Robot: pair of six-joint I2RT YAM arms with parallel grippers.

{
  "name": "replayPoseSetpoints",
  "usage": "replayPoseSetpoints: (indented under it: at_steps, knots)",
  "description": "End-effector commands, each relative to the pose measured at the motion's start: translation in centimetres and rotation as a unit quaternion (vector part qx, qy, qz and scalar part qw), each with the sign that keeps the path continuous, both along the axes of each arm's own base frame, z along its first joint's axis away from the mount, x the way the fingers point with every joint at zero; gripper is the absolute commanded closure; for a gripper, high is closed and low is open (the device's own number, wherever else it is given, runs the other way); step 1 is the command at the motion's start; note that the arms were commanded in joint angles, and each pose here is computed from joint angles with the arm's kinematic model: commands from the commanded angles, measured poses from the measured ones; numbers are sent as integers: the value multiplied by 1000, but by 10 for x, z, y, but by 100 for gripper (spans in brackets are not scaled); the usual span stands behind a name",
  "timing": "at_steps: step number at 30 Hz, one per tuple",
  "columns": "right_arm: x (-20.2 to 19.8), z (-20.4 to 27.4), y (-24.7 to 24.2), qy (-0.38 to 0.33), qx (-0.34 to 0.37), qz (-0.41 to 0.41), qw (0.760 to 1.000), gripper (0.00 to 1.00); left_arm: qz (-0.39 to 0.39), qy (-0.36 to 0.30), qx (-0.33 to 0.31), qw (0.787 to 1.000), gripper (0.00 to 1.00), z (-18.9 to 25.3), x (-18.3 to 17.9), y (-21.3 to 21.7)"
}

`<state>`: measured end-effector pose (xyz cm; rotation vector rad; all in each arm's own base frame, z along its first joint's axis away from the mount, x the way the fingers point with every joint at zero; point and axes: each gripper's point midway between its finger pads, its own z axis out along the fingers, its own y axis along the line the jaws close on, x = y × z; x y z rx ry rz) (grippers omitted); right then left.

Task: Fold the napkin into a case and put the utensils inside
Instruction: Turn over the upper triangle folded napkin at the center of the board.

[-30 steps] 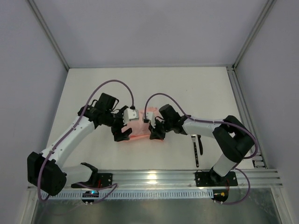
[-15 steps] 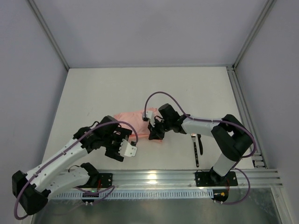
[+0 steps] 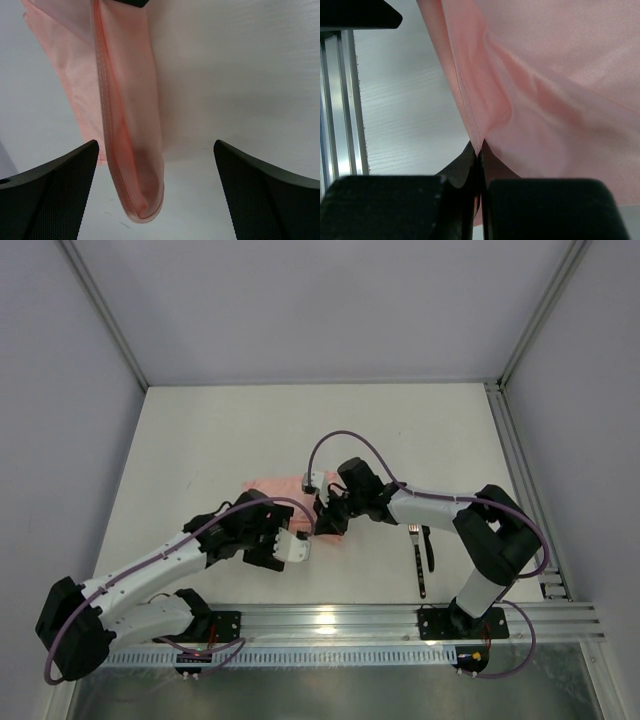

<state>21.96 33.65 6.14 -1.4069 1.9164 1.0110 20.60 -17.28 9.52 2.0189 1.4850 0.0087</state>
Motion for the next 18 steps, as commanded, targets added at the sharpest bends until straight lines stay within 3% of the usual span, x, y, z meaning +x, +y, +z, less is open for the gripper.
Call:
replayPoseSetpoints:
  at_steps: [1, 4, 8, 9, 14, 15, 17, 18]
  knots:
    - [9, 28, 17, -23, 43, 9, 999, 96, 11, -11, 2, 1000, 1, -10, 6, 0]
    - [8, 26, 16, -19, 40, 10, 999, 96, 34, -11, 28, 999, 3, -21, 15, 5]
    - [6, 19, 13, -14, 30, 11, 999, 96, 71, -26, 30, 997, 16, -18, 37, 11]
    - [4, 17, 13, -13, 28, 14, 999, 96, 80, -24, 24, 996, 26, -12, 40, 10]
    - [5, 15, 9, -20, 23, 14, 999, 96, 90, -18, 17, 996, 59, -2, 40, 15]
    - [5, 16, 10, -24, 23, 14, 999, 96, 89, -19, 14, 996, 74, 0, 39, 15]
    - [2, 13, 6, -17, 14, 16, 1000, 96, 84, -17, 15, 996, 95, 3, 36, 16]
    - [2, 13, 5, -17, 13, 16, 1000, 96, 85, -15, 16, 996, 99, 4, 35, 16]
